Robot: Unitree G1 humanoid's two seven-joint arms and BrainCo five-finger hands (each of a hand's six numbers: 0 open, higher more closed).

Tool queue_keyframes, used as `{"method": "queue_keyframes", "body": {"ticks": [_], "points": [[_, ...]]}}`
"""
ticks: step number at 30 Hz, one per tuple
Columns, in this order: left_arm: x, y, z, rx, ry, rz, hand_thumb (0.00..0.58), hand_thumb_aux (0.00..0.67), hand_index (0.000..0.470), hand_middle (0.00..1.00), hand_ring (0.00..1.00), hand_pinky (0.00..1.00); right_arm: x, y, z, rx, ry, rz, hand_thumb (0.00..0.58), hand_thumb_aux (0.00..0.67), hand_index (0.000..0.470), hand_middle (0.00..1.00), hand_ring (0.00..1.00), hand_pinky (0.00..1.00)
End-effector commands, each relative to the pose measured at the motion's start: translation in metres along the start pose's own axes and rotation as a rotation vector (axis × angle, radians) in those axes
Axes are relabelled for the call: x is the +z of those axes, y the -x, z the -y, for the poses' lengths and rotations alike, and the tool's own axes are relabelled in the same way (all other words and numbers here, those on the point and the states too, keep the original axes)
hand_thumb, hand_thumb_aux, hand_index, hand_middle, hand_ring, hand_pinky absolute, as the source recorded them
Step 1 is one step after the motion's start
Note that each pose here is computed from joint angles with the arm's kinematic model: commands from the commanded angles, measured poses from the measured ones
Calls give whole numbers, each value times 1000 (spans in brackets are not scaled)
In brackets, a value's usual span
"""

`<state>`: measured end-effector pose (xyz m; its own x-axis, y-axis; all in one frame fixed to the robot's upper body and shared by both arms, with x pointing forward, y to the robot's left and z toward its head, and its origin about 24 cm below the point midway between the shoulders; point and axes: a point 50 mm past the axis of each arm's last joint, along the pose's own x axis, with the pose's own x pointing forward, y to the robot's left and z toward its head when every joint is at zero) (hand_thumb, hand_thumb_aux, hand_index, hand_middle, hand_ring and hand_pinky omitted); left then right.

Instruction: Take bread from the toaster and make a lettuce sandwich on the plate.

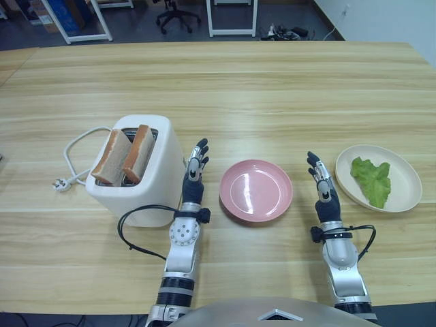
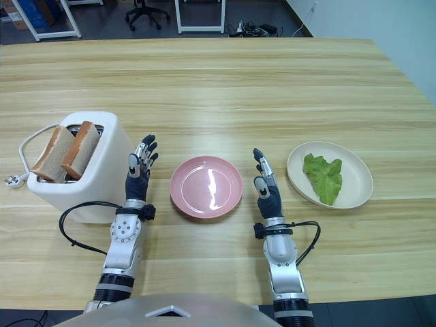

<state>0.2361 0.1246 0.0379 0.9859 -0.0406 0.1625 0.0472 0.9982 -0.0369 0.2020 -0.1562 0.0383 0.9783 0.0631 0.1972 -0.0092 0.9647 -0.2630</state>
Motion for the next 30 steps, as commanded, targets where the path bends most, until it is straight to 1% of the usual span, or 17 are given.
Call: {"method": "queue_keyframes", "body": {"ticks": [1,11,12,13,14,15,16,18,19,22,24,25,27,28,30], "points": [[-4,2,0,0,5,-27,0,0,0,0,0,0,-2,1,2,-10,-11,-21,0,0,0,0,0,0],[-6,0,1,-6,4,-45,0,0,0,0,0,0,-2,-1,2,-8,-17,-22,0,0,0,0,0,0],[-4,0,3,-23,-2,-39,0,0,0,0,0,0,-3,-1,1,-10,-17,-24,0,0,0,0,0,0],[5,0,6,-53,-4,-12,0,0,0,0,0,0,-3,-1,1,-11,-18,-26,0,0,0,0,0,0],[21,1,10,-99,0,42,0,0,0,0,0,0,-4,-2,1,-11,-20,-27,0,0,0,0,0,0],[44,3,12,-147,10,118,0,0,0,0,0,0,-4,-2,1,-14,-22,-30,0,0,0,0,0,0],[76,5,10,-196,21,214,0,0,0,0,0,0,-5,-2,0,-19,-23,-34,0,0,0,0,0,0],[143,17,-8,-272,68,410,0,0,0,0,0,0,-6,-2,-2,-26,-28,-39,0,0,0,0,0,0],[168,24,-20,-294,77,482,0,0,0,0,0,0,-7,-2,-4,-26,-29,-41,0,0,0,0,0,0],[230,44,-64,-285,-46,661,0,0,0,0,0,0,-8,-4,-10,-19,-35,-45,0,0,0,0,0,0],[259,57,-90,-213,-235,723,0,0,0,0,0,0,-9,-4,-12,-17,-37,-46,0,0,0,0,0,0],[267,61,-101,-152,-372,711,0,0,0,0,0,0,-9,-4,-12,-18,-37,-47,0,0,0,0,0,0],[267,64,-124,8,-701,587,0,0,0,0,0,0,-9,-3,-12,-19,-38,-48,0,0,0,0,0,0],[260,63,-137,89,-873,479,0,0,0,0,0,0,-9,-2,-12,-20,-38,-49,0,0,0,0,0,0],[238,57,-157,162,-1051,277,0,0,0,0,0,0,-9,-1,-12,-21,-39,-51,0,0,0,0,0,0]]}}
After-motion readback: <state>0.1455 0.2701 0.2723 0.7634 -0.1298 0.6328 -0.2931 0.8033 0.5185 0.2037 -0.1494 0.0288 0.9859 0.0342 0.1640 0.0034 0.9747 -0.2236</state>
